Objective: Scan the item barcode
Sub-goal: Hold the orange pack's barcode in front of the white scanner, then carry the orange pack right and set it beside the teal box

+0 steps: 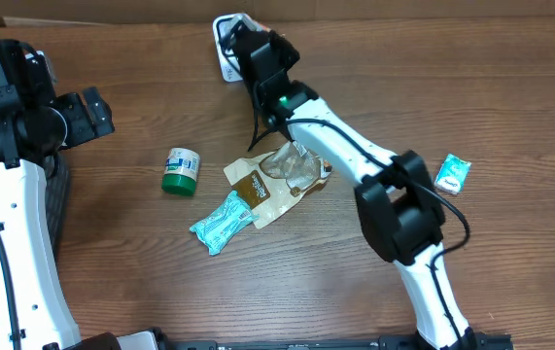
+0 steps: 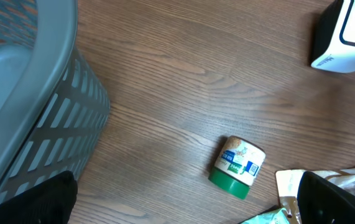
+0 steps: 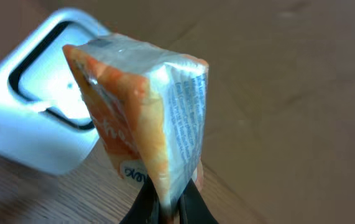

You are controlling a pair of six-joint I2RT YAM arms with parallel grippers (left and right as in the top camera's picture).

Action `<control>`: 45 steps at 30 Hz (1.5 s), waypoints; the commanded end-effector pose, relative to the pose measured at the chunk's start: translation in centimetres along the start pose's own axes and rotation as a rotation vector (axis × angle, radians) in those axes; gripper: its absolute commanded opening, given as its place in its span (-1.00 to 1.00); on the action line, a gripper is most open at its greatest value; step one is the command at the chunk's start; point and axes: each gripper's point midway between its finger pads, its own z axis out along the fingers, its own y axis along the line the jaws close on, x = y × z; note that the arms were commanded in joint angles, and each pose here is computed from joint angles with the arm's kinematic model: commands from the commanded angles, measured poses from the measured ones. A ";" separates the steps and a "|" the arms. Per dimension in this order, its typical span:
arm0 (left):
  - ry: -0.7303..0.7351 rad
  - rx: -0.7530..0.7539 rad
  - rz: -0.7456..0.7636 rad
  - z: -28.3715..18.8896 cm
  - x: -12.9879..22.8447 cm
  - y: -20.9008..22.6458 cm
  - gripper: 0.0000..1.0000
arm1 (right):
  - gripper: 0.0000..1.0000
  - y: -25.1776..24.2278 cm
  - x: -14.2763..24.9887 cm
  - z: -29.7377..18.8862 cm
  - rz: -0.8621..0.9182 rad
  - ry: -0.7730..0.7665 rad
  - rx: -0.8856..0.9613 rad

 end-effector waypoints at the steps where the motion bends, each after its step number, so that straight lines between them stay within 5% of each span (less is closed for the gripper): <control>1: -0.018 -0.002 0.005 -0.5 -0.1 0.0 0.99 | -0.92 0.6 -0.6 0.4 -0.177 -0.034 -0.013; 33: -0.018 -0.002 0.005 -0.5 -0.1 0.0 0.99 | -0.92 2.6 -2.5 2.0 -0.140 -0.173 0.000; 45: -0.018 -0.002 0.005 -0.5 -0.1 0.0 0.99 | -0.92 -6.6 -6.7 -6.4 0.329 -0.186 -0.054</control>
